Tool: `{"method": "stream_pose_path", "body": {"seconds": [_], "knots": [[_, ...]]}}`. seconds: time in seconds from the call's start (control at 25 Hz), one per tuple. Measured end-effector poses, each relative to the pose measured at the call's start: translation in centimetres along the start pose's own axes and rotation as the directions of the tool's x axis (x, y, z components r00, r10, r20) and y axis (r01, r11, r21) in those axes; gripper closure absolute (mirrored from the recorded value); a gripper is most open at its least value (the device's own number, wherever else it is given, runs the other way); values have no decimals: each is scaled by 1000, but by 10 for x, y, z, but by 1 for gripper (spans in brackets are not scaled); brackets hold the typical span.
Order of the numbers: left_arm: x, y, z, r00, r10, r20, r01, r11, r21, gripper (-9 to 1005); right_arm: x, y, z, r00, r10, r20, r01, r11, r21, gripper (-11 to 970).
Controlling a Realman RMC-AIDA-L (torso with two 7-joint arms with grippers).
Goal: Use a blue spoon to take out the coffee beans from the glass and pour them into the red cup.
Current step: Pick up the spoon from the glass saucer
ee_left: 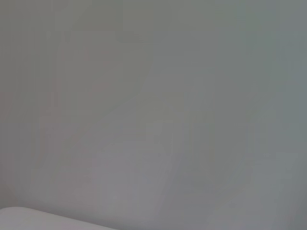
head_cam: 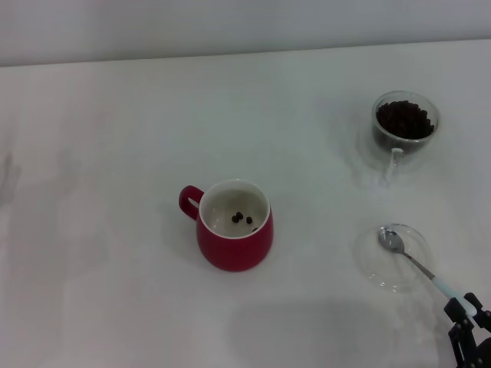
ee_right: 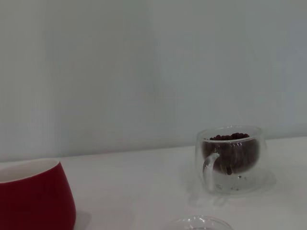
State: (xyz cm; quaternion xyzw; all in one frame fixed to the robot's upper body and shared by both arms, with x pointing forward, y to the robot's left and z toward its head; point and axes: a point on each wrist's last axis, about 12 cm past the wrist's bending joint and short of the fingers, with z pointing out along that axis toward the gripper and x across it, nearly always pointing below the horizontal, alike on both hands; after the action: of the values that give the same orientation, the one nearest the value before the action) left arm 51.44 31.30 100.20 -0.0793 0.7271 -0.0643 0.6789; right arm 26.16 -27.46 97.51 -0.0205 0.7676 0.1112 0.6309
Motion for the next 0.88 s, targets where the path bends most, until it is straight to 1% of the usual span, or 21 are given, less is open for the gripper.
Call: {"method": "stream_pose_path", "body": {"seconds": [0.88], "knots": [[0,1,0,1000,1,-2,-1,1000,-5,119,-6,0,1,999,-1,50,2,1000,-14,776]]}}
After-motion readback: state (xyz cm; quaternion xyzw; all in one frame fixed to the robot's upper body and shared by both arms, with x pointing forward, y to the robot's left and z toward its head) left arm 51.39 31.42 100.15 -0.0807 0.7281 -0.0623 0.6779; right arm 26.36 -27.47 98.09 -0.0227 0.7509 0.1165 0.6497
